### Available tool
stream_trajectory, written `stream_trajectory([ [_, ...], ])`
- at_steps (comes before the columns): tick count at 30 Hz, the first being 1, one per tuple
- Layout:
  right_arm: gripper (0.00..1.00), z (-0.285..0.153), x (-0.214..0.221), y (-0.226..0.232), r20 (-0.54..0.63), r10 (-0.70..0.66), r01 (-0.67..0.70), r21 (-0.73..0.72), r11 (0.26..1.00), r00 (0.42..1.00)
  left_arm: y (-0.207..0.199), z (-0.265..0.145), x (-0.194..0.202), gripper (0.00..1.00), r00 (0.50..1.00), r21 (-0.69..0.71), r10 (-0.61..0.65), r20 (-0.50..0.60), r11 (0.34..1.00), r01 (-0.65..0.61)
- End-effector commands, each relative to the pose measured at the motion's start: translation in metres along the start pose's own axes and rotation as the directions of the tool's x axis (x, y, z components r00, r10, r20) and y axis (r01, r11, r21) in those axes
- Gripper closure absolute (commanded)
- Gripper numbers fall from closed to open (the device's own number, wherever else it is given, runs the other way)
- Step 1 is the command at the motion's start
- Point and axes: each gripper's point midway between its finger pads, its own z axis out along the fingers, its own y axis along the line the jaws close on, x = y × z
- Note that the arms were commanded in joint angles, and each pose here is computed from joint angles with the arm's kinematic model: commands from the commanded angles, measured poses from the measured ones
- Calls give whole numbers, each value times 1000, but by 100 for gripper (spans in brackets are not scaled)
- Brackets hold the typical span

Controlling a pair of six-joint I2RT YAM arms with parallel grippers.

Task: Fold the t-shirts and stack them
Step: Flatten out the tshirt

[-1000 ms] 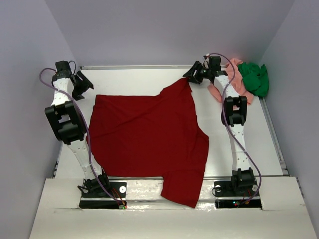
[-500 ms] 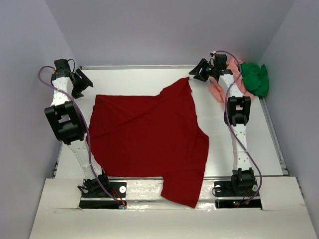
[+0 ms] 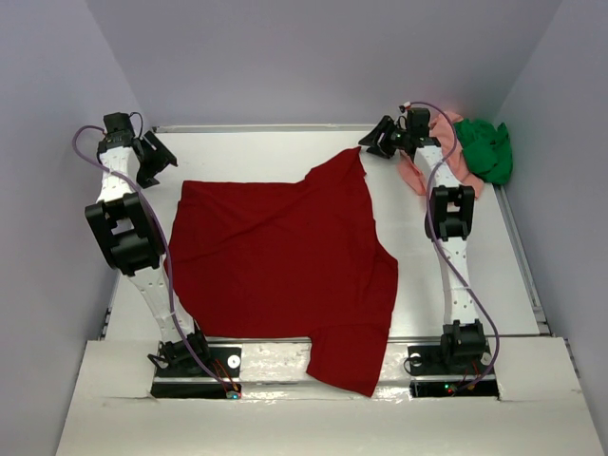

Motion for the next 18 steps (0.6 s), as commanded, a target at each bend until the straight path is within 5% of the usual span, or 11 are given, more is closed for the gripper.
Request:
stream_trajectory([
  [1, 42, 0, -18, 18, 56, -34, 38, -59, 998, 998, -11, -20, -13, 20, 999, 28, 29, 46, 999, -30],
  [18, 47, 8, -7, 30, 28, 12, -9, -104, 995, 1000, -11, -20, -13, 20, 999, 28, 21, 49, 999, -23],
])
